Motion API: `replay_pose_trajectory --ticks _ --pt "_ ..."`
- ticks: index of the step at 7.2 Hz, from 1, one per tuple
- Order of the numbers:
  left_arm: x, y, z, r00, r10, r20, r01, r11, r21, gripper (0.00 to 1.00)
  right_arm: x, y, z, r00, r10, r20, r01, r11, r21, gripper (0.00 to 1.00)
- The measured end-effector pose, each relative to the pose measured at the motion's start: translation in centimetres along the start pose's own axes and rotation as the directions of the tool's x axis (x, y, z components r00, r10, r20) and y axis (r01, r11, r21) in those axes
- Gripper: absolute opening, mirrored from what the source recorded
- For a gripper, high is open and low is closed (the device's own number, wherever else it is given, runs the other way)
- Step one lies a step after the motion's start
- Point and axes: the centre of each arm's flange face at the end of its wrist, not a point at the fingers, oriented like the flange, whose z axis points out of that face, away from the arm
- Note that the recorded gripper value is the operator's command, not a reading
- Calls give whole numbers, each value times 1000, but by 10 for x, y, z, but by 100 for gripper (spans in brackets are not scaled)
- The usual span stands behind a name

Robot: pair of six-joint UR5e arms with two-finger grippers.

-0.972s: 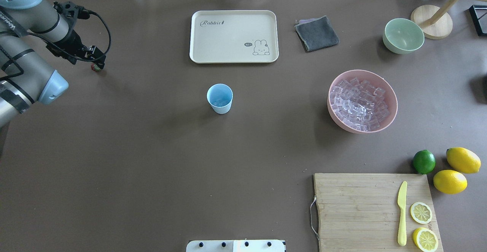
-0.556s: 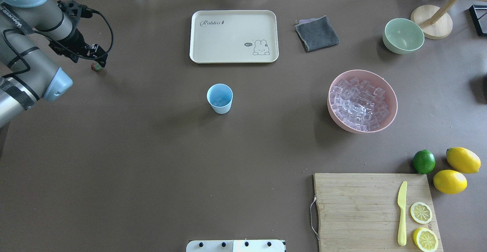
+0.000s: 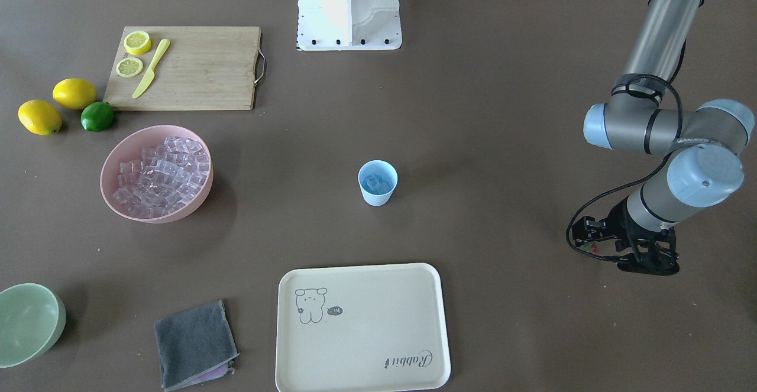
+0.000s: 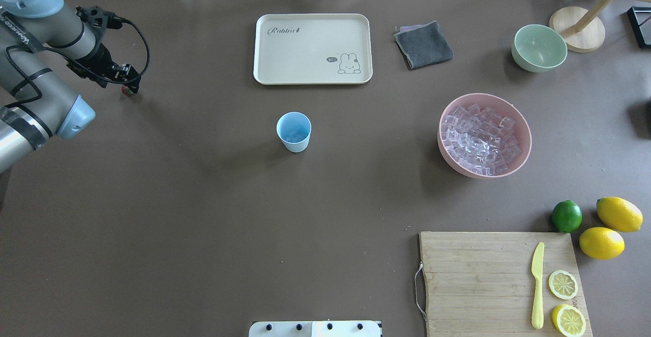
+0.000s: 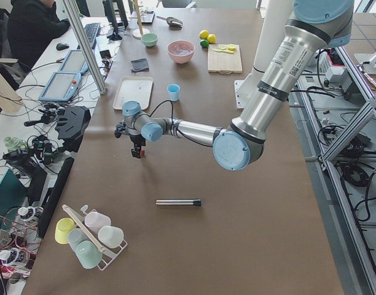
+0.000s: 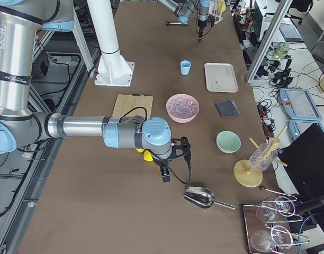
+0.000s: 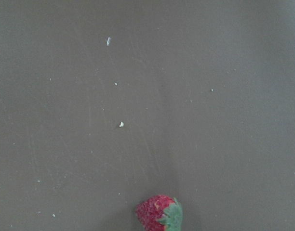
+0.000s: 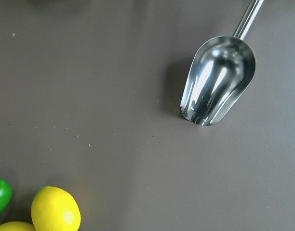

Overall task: Mash ice and strawberries in cup
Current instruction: 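Lower the left gripper onto the strawberry and grasp it, then carry the strawberry with the left gripper and drop it into the blue cup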

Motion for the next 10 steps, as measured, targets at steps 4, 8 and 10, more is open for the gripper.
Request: replay_pose_trajectory --ticks 4,8,10 --pt "11 3 10 1000 15 5 -15 1000 16 23 1 2 1 1000 2 0 -2 1000 -2 100" --pt "68 -12 -27 996 -77 -50 81 995 66 23 0 4 0 1000 2 0 -2 1000 0 100" --pt "156 -7 -49 966 -223 -133 234 970 67 23 1 3 0 1000 8 -3 -8 1000 -1 100"
